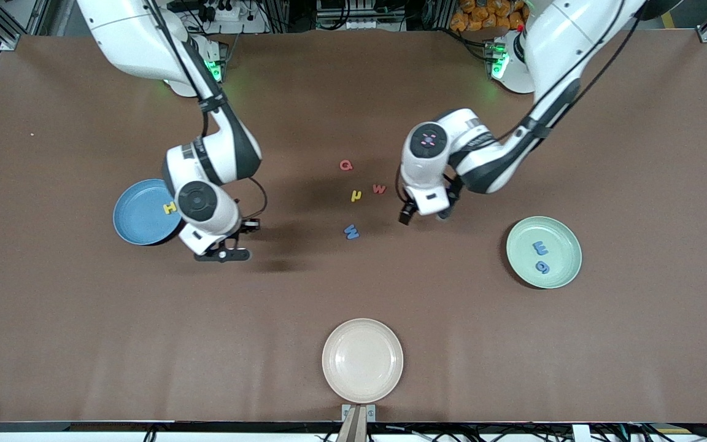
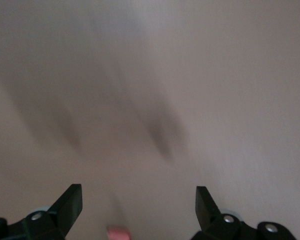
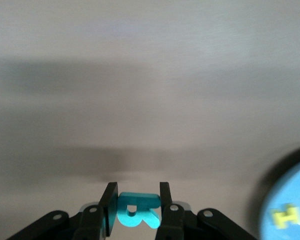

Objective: Sort uppercase to blue plate, lowercase to green plate
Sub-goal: 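Release the R on the blue plate while the left gripper grasps the n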

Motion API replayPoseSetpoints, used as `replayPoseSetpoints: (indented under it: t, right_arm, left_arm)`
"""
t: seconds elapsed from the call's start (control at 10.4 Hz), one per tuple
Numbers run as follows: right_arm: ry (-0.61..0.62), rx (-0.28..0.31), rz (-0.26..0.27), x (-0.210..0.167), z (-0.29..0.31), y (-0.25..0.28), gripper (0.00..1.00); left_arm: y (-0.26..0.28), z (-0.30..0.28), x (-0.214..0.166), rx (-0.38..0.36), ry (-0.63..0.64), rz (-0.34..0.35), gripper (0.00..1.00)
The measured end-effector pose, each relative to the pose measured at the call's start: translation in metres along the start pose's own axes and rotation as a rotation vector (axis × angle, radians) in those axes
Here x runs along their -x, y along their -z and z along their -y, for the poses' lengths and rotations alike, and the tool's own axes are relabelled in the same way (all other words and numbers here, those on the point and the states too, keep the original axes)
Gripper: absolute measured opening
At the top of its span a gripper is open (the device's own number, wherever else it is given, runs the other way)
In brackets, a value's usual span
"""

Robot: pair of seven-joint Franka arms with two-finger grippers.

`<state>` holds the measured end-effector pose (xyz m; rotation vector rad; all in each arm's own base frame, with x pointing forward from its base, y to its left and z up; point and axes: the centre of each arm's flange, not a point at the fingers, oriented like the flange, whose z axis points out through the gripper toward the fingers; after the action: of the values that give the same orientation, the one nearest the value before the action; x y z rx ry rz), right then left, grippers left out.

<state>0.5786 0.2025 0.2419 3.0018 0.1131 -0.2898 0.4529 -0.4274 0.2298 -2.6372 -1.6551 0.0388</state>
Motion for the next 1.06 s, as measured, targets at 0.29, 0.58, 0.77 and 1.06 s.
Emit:
replayPoseSetpoints:
  t: [0.29, 0.58, 0.77, 1.06]
  right_arm:
    - [0.121, 0.029, 0.057, -0.003, -0.104, -0.002, 0.38]
    - [0.183, 0.015, 0.144, 0.016, -0.194, -0.024, 0.38]
    - [0.181, -0.024, 0.217, 0.040, -0.205, -0.057, 0.38]
    - [0.197, -0.070, 0.292, 0.067, -0.202, -0.092, 0.38]
  left_arm:
    - [-0.012, -0.012, 0.063, 0.004, 0.124, 0.040, 1.00]
    - [-0.037, -0.034, 0.091, -0.007, 0.245, 0.050, 1.00]
    - [-0.050, -0.033, 0.100, -0.018, 0.257, 0.040, 1.00]
    - [-0.052, -0.031, 0.106, -0.022, 0.255, 0.039, 1.00]
